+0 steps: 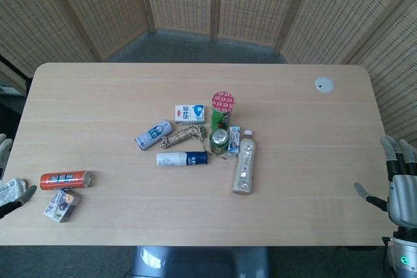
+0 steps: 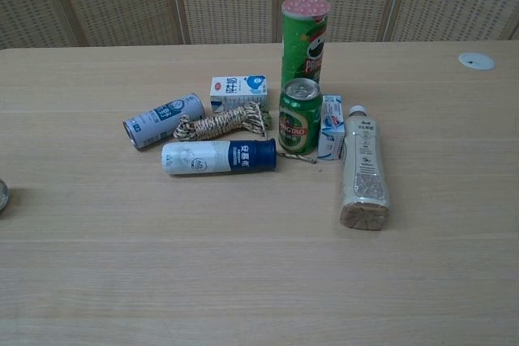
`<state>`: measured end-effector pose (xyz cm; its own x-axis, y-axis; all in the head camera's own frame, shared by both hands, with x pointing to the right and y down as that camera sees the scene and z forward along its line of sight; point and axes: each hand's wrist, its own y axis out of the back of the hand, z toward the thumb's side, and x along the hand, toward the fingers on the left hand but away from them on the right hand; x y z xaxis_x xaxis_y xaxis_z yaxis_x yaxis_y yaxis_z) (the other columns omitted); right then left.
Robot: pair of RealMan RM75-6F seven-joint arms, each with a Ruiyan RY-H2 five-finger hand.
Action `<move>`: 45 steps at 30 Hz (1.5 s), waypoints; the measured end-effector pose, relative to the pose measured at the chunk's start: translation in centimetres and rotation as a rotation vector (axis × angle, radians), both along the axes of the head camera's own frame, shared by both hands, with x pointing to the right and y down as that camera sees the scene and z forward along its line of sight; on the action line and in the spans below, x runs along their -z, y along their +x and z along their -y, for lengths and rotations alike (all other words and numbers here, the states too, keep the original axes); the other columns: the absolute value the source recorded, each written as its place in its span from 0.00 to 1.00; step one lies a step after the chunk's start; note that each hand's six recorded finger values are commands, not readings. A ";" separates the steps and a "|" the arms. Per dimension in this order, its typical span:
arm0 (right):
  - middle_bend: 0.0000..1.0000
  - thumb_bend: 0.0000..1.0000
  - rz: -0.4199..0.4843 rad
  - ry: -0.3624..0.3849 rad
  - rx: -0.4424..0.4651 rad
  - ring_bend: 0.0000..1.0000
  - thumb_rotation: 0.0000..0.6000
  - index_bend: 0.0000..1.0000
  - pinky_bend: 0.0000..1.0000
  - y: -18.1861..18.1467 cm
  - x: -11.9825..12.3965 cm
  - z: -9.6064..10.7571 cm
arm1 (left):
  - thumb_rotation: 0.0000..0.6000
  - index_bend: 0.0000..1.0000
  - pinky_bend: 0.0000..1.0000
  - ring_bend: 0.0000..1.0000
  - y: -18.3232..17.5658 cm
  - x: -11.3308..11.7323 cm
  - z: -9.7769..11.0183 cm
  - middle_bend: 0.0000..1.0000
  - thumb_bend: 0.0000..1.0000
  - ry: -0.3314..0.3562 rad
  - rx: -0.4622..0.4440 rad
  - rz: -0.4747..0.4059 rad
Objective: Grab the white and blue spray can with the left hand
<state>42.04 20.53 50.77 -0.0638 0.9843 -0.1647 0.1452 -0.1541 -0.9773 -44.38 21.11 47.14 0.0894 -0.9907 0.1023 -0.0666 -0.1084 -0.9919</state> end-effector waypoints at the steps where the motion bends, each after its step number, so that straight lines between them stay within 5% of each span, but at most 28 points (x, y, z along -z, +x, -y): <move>1: 0.00 0.00 0.001 -0.001 0.000 0.00 0.96 0.00 0.00 0.0 0.0 0.0 | 1.00 0.00 0.00 0.00 0.0 0.0 0.0 0.00 0.00 -0.002 0.001 0.001; 13: 0.00 0.00 0.015 -0.014 -0.010 0.00 0.96 0.00 0.00 0.2 0.0 0.0 | 1.00 0.00 0.00 0.00 0.8 -1.9 0.9 0.00 0.00 -0.078 -0.059 0.035; 21: 0.00 0.00 0.031 -0.015 -0.009 0.00 0.96 0.00 0.00 -0.1 0.2 0.0 | 1.00 0.00 0.00 0.00 4.2 -6.9 3.5 0.00 0.00 -0.312 -0.269 0.120; 28: 0.00 0.00 0.047 -0.026 -0.012 0.00 0.96 0.00 0.00 0.1 0.3 0.0 | 1.00 0.00 0.00 0.00 10.3 -11.6 4.6 0.00 0.00 -0.506 -0.464 0.225; 40: 0.00 0.00 0.087 -0.043 -0.023 0.00 0.96 0.00 0.00 0.8 0.5 0.0 | 1.00 0.00 0.00 0.00 22.2 -18.1 5.1 0.00 0.00 -0.629 -0.535 0.259; 45: 0.00 0.00 0.104 -0.059 -0.032 0.00 0.96 0.00 0.00 1.1 0.4 0.1 | 1.00 0.00 0.00 0.00 27.3 -20.4 4.8 0.00 0.00 -0.630 -0.553 0.281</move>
<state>43.19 20.48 50.37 -0.0741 0.9704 -0.2297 0.2509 -0.2048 -0.9461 -17.13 16.36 67.58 0.4284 -0.5656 0.7047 0.3940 -0.5849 -0.7090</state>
